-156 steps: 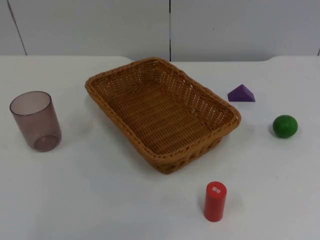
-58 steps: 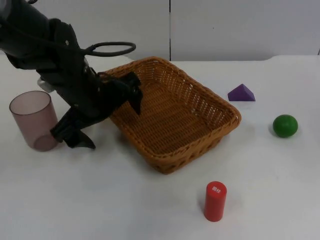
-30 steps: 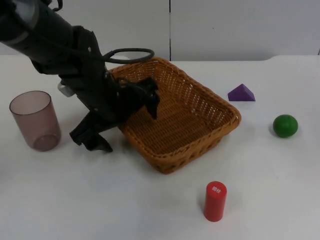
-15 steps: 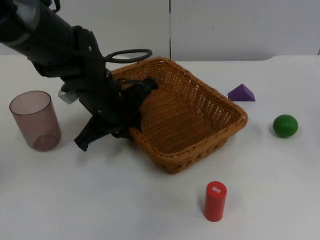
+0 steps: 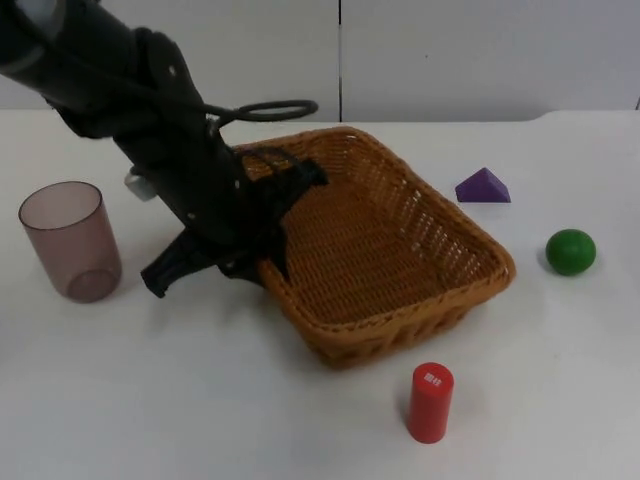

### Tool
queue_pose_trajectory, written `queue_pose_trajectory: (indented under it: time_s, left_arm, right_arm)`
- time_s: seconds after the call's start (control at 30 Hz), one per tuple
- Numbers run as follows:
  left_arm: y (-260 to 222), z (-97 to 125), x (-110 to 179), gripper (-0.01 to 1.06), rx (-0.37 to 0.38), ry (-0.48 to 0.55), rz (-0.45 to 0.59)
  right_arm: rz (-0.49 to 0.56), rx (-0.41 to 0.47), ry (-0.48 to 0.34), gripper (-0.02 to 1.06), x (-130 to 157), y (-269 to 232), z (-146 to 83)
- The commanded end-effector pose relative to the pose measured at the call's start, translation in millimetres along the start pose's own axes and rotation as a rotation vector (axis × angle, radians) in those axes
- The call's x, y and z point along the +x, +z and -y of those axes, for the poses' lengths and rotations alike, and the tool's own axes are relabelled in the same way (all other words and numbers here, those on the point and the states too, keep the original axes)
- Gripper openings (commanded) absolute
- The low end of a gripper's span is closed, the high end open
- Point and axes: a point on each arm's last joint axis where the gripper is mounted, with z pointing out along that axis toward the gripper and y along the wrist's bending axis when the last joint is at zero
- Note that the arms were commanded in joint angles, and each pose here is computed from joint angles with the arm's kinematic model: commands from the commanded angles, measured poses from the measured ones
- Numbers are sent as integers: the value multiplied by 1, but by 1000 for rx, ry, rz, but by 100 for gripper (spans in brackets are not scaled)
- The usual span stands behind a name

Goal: Pick up the basket with the left hand and place the triangular block into the basket with the right hand.

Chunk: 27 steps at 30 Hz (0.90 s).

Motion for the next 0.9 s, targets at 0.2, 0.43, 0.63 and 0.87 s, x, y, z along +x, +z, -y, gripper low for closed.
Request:
queue_pose_trajectory:
  time_s: [0.2,0.43,0.63,0.87]
  left_arm:
    - [-62,22,6,0,89,237,24]
    - [-112,17,-2,0,151,356,18]
    - [-137,-8,-23,0,179,336,-17]
    - [-151,-22,-35,0,177,294,4]
  right_arm:
    - [18,2,7,105,-3,-2,1]
    - [12,2,7,105,-2,-2,1]
    - [-20,2,-16,105,1,-2,1]
    - [-95,-15,-164,105,4,14,-1]
